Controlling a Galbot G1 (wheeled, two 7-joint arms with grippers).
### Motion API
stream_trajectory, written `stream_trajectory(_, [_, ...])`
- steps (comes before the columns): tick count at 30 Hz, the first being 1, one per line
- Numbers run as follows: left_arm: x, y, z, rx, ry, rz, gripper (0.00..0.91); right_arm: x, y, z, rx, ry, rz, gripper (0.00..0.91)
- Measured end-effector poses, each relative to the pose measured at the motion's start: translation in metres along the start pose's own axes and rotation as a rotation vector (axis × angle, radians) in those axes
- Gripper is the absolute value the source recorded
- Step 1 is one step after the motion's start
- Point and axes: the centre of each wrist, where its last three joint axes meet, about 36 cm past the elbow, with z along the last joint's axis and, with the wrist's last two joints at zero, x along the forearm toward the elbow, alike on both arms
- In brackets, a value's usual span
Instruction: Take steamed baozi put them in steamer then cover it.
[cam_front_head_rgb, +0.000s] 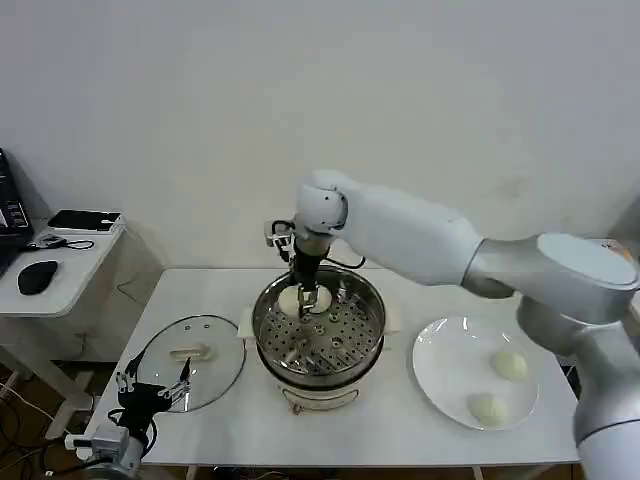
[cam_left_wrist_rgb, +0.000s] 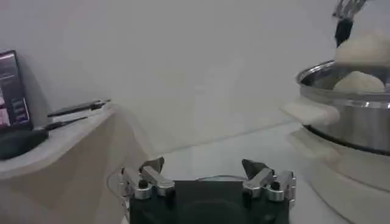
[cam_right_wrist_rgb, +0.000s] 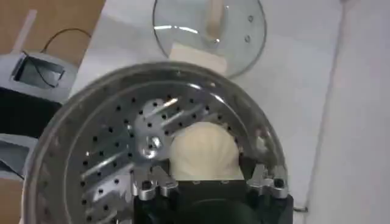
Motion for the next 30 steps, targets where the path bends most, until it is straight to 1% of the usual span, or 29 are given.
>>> stream_trajectory(4, [0.000,0.000,0.000,0.002,-0.001,0.001,0.907,-0.015,0.003,-0.008,0.008,-0.001,-0.016,0.776])
stream_trajectory(12, [0.001,-0.002,0.001,0.007,0.002,0.003,0.907,-0.035,0.006,-0.017,0.019,0.004,-0.028,0.776])
stream_trajectory(20, [0.001,-0.003,0.002,0.011,0.004,0.004,0.907,-0.043,0.007,-0.020,0.024,0.007,-0.027,0.776])
stream_trajectory(21, [0.001,-0.003,0.002,0.011,0.005,0.005,0.907,-0.045,0.008,-0.020,0.025,0.008,-0.026,0.786])
stream_trajectory(22, [0.001,-0.003,0.002,0.010,0.005,0.005,0.907,-0.046,0.008,-0.021,0.026,0.008,-0.026,0.836])
stream_trajectory(25, [0.001,-0.003,0.003,0.011,0.006,0.005,0.907,-0.049,0.010,-0.021,0.027,0.007,-0.030,0.846])
stream_trajectory(27, [0.001,-0.003,0.003,0.011,0.007,0.005,0.907,-0.050,0.010,-0.021,0.027,0.006,-0.033,0.907])
stream_trajectory(30, [0.002,-0.003,0.003,0.011,0.008,0.004,0.907,-0.051,0.011,-0.020,0.027,0.006,-0.030,0.907])
